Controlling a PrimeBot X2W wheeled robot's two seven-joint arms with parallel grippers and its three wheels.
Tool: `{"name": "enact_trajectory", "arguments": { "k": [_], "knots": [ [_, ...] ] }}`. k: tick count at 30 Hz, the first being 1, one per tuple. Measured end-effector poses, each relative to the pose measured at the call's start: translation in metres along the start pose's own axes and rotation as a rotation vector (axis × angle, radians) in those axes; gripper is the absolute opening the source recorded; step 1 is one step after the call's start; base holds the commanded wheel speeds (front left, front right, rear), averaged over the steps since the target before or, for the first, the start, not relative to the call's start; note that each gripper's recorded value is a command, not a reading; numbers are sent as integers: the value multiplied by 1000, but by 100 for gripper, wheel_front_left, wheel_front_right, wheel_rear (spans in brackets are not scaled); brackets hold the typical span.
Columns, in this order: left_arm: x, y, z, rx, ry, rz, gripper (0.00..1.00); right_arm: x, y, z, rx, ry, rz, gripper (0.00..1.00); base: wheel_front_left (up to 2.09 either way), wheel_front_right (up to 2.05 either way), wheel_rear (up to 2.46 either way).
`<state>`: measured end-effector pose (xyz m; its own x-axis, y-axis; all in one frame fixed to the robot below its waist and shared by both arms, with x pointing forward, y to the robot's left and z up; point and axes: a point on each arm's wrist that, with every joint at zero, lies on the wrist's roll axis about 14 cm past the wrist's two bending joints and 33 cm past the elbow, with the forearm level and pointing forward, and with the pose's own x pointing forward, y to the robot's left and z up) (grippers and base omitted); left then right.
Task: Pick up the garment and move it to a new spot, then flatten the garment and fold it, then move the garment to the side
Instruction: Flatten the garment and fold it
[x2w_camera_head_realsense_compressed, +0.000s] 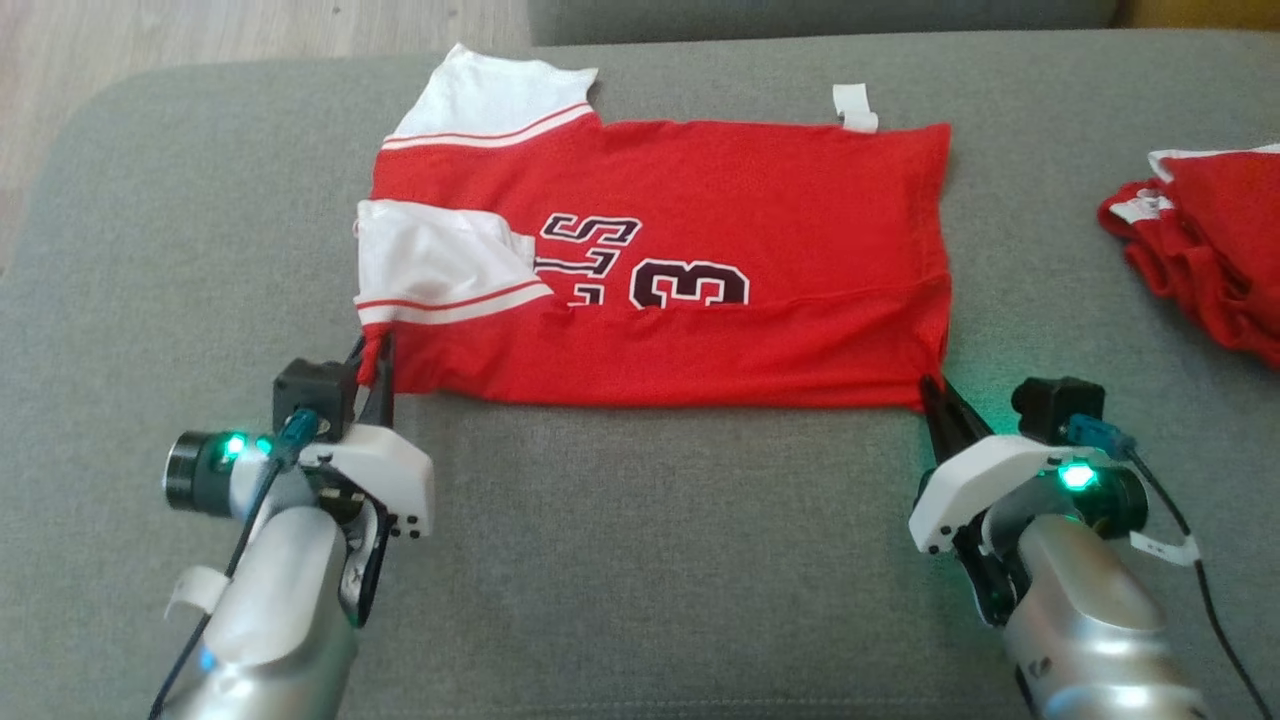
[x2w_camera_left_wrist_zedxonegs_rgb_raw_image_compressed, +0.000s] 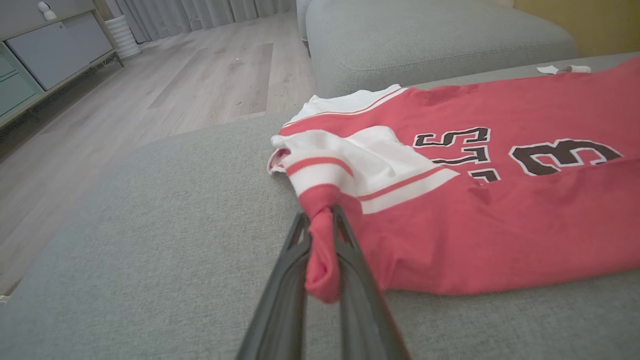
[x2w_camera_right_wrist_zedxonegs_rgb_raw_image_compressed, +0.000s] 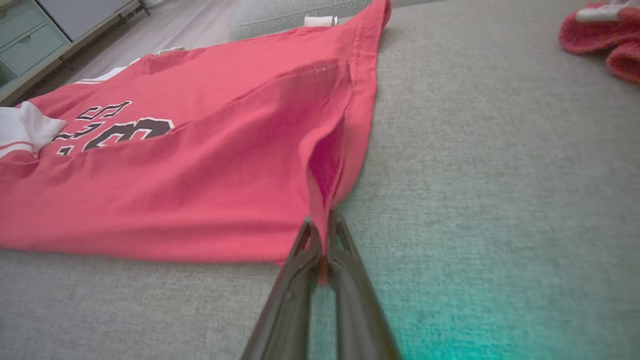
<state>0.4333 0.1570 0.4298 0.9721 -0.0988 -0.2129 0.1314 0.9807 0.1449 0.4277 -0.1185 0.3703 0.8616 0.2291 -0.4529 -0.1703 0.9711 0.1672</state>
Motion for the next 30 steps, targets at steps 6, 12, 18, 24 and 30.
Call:
{"name": "enact_trajectory", "arguments": {
  "k": [6, 12, 18, 24, 30],
  "knots": [
    [-12, 1, -1, 2, 2, 2, 0, -9, -9, 14, 53, -49, -35, 0, 0, 0, 0],
    [-22, 2, 2, 5, -13, 6, 0, -20, -13, 24, 75, -69, -41, 0, 0, 0, 0],
    [-39, -3, 6, 3, -30, -5, 0, -41, -19, 13, 85, -23, -32, 0, 0, 0, 0],
    [-63, -10, -4, -11, -5, -25, 0, -63, -21, -1, 104, 43, -1, 0, 0, 0, 0],
    [-86, -24, -16, -30, 38, -72, 0, -87, -21, -15, 154, 101, 16, 0, 0, 0, 0]
  ]
}}
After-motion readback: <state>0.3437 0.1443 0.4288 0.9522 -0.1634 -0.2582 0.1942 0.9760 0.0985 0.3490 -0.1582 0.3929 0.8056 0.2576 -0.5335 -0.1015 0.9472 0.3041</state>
